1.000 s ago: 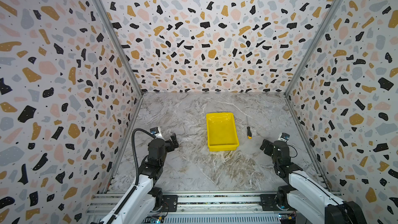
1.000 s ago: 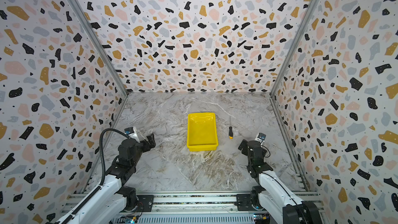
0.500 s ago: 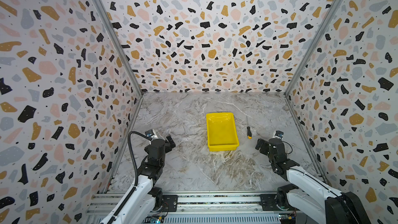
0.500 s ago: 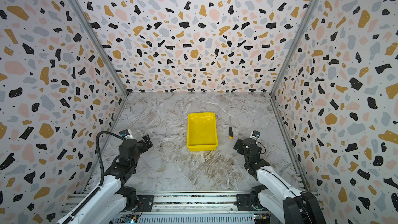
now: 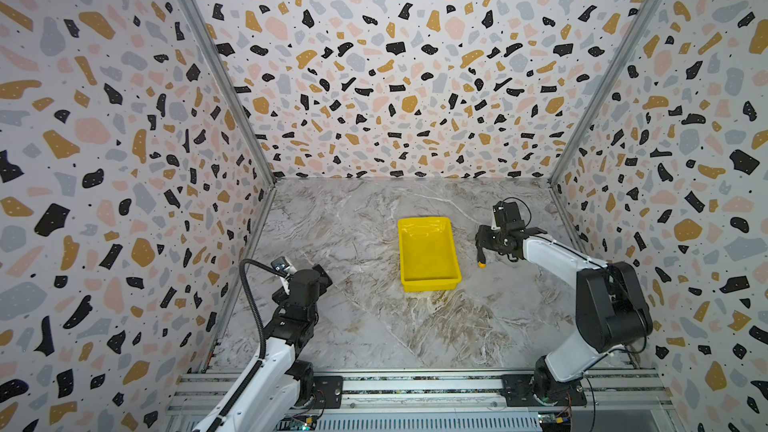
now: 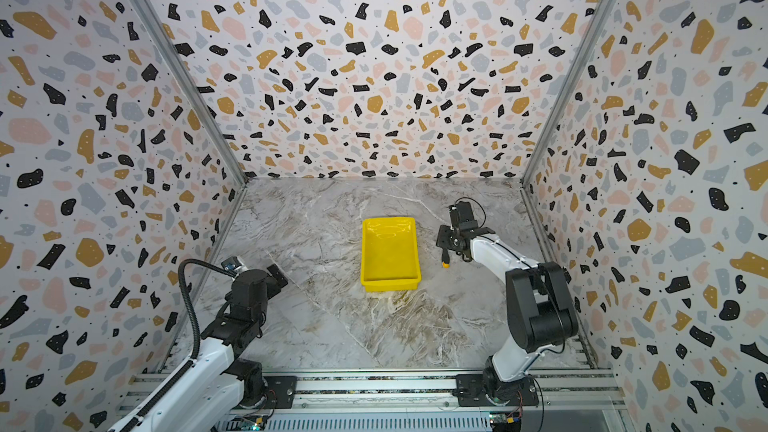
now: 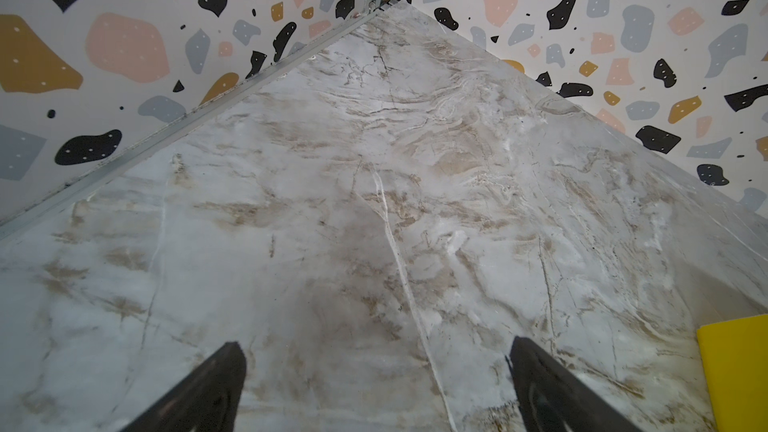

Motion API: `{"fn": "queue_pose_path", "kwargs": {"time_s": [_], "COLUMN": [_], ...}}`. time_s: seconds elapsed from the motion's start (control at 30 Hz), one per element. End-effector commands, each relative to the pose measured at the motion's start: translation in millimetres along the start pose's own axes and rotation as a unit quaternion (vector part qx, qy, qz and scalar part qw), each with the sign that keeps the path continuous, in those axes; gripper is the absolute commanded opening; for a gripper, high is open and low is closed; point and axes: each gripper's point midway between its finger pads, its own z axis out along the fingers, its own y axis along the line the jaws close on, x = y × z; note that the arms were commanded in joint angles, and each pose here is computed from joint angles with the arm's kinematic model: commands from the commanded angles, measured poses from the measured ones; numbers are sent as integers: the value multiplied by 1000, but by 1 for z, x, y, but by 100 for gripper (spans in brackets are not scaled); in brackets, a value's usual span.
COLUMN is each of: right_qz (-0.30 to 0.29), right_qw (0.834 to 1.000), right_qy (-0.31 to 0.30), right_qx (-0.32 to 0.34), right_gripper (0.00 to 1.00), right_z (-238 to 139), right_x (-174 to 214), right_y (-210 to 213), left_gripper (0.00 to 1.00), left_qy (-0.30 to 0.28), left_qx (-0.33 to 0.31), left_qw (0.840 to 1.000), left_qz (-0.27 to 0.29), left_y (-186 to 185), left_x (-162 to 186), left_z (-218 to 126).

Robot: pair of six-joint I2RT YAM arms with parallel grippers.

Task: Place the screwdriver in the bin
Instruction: 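Lower the right gripper over the screwdriver handle while the left arm lifts, then close the right gripper on the black screwdriver handle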

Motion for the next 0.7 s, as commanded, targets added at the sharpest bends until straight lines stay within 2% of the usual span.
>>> {"fn": "queue_pose_path", "kwargs": {"time_s": [0.0, 0.67], "right_qz": [-13, -18], "right_qw": [996, 995], "right_qy": [87, 95], "right_qx": [14, 24], "right_gripper": [59, 50], "right_z": [-2, 10], "right_x": [40, 43], "right_y": [-8, -10], "left_gripper": [100, 100], "left_qy": [-17, -19], "left_qx": [0, 3], "left_qw": [1000, 1000], "left_qz": [-11, -13], "left_y": [-1, -1], "left_x": [-9, -10], "left_z": [-3, -3]}}
